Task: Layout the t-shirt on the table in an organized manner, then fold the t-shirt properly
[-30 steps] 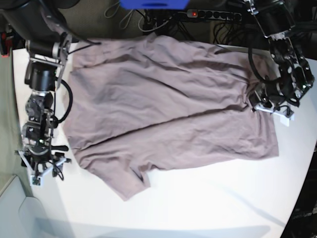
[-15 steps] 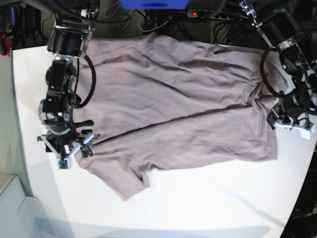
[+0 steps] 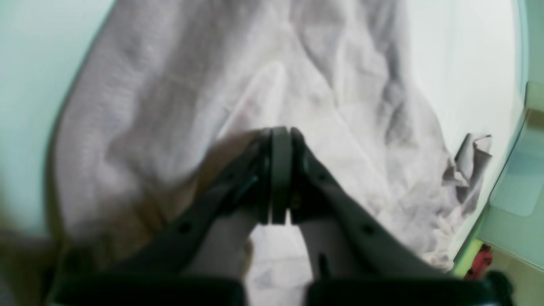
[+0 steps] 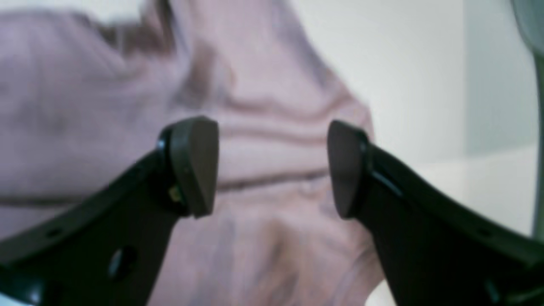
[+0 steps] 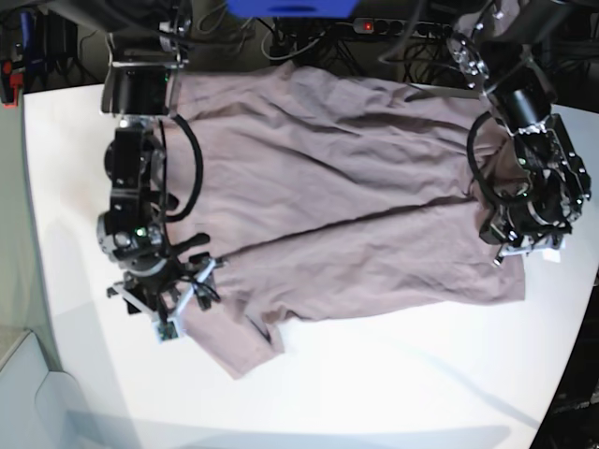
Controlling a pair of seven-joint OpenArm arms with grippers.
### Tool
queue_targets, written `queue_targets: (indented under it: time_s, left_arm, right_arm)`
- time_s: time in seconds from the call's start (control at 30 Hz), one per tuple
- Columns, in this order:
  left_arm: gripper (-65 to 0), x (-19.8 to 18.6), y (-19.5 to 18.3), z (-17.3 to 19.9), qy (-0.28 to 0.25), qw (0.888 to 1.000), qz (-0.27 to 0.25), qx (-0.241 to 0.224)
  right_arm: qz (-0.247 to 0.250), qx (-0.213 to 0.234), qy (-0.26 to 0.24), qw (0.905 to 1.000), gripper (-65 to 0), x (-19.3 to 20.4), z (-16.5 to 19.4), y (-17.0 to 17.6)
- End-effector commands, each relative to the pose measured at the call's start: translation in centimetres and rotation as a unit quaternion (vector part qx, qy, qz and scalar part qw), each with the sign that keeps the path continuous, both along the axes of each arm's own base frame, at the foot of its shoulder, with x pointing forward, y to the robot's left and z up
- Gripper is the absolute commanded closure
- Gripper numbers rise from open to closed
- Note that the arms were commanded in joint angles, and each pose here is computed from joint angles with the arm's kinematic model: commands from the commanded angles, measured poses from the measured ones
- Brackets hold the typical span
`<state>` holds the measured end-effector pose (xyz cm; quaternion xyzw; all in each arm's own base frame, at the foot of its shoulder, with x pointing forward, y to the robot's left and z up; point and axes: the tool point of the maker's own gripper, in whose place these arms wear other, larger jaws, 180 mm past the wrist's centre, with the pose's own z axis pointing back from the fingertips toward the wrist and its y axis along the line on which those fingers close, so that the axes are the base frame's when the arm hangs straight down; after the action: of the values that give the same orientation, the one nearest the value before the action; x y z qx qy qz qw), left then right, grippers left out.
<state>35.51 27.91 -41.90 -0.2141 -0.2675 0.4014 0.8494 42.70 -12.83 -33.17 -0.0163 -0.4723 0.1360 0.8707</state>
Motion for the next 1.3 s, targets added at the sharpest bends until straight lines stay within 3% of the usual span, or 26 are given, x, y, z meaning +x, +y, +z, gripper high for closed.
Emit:
queue_targets:
  time_s: [0.0,0.13,0.3,0.43,0.6,0.83,0.97,1.1,1.27]
  left_arm:
    - [-0.3,0.4,0.5,0.6,-0.009,1.000,0.003,0.000]
    - [-0.2,-3.7,-0.2,-2.8,0.041,0.999,-0.004,-0.009]
    - [-0.2,-7.8,-5.0,-5.4,0.116,0.989,-0.084,-0.046]
    - [-0.2,-8.7,-7.6,-4.3,0.106,0.986,-0.111,-0.066]
    - [-0.2,-7.7,-8.2,-1.7,0.061,0.989,-0.120,-0.060]
    - [-0.2,-9.7,-8.1,-2.8,0.081,0.988,-0.119,-0.059]
    - [-0.2,-10.1,-8.0,-3.0,0.086,0.987,-0.118,-0.060]
    - [-0.2,-9.5,-6.9,-2.4,0.077,0.989,-0.114,-0.048]
    - [-0.2,-6.5,-7.6,1.8,-0.009,0.990,-0.119,-0.079]
  right_arm:
    - [0.007,0.004,-0.026,0.9996,-40.0,1.6,1.8,0.6]
    - [0.026,0.018,0.003,0.9995,-39.9,3.1,0.4,2.8]
    - [0.038,0.041,0.036,0.9978,-39.9,3.6,-1.5,5.2]
    - [0.048,0.059,0.041,0.9963,-39.9,3.8,-1.7,7.2]
    - [0.064,0.086,0.030,0.9938,-40.2,4.8,-2.3,9.3]
    - [0.075,0.112,0.059,0.9891,-40.0,6.3,-5.3,10.9]
    - [0.027,0.103,0.049,0.9931,-40.2,6.8,-6.9,8.3]
    - [-0.040,0.075,0.021,0.9962,-40.4,7.5,-7.4,3.7]
    - [-0.122,0.025,-0.007,0.9922,-40.4,8.1,-7.3,-3.4]
